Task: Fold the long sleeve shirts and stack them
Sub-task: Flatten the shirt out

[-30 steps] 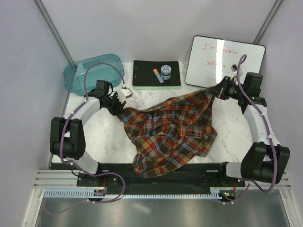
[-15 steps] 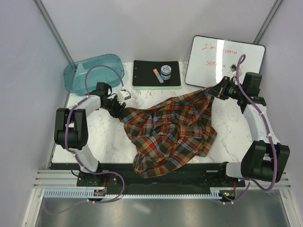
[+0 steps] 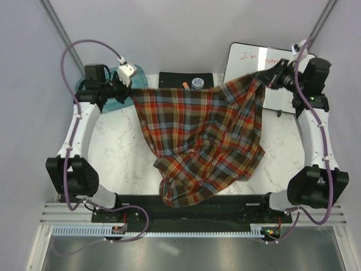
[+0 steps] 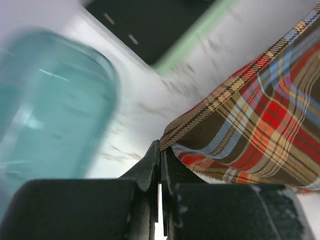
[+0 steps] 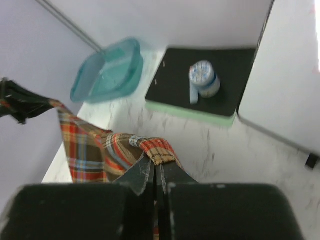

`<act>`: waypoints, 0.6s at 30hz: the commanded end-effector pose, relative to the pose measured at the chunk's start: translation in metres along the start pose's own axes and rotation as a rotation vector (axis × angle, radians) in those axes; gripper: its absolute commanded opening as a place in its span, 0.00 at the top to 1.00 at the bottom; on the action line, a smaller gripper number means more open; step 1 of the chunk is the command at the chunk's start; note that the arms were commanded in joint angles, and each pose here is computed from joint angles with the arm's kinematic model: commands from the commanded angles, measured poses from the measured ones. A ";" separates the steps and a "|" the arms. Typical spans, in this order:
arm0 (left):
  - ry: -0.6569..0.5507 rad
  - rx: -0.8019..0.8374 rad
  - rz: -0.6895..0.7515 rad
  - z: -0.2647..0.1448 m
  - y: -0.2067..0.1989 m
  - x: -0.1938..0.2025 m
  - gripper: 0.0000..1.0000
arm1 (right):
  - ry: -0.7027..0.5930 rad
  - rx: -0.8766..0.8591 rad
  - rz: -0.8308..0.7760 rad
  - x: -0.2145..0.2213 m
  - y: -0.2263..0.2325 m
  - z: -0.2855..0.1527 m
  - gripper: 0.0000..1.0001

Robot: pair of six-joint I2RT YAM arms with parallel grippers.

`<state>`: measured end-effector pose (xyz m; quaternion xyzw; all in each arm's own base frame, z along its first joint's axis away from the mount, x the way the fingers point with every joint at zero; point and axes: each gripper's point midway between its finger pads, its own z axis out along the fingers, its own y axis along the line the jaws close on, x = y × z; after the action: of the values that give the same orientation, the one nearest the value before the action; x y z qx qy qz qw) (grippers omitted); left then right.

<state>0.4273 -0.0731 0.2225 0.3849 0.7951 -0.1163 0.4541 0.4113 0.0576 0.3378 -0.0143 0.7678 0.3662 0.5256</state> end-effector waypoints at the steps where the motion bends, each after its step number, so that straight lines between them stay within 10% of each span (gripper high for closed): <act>1: -0.245 -0.234 0.071 -0.093 0.025 -0.118 0.98 | -0.290 -0.050 -0.185 -0.113 0.052 -0.020 1.00; 9: -0.472 -0.442 0.241 -0.225 -0.007 -0.200 0.98 | -0.740 0.012 -0.522 -0.201 0.183 -0.154 1.00; 18: -0.770 -0.654 0.379 -0.380 -0.089 -0.238 0.98 | -1.233 0.213 -0.801 -0.187 0.310 -0.338 1.00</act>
<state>0.2479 -0.0631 0.5644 0.3399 0.5395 0.0573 0.7682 0.2047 0.0377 0.6586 -0.0691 0.4424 0.1318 0.8844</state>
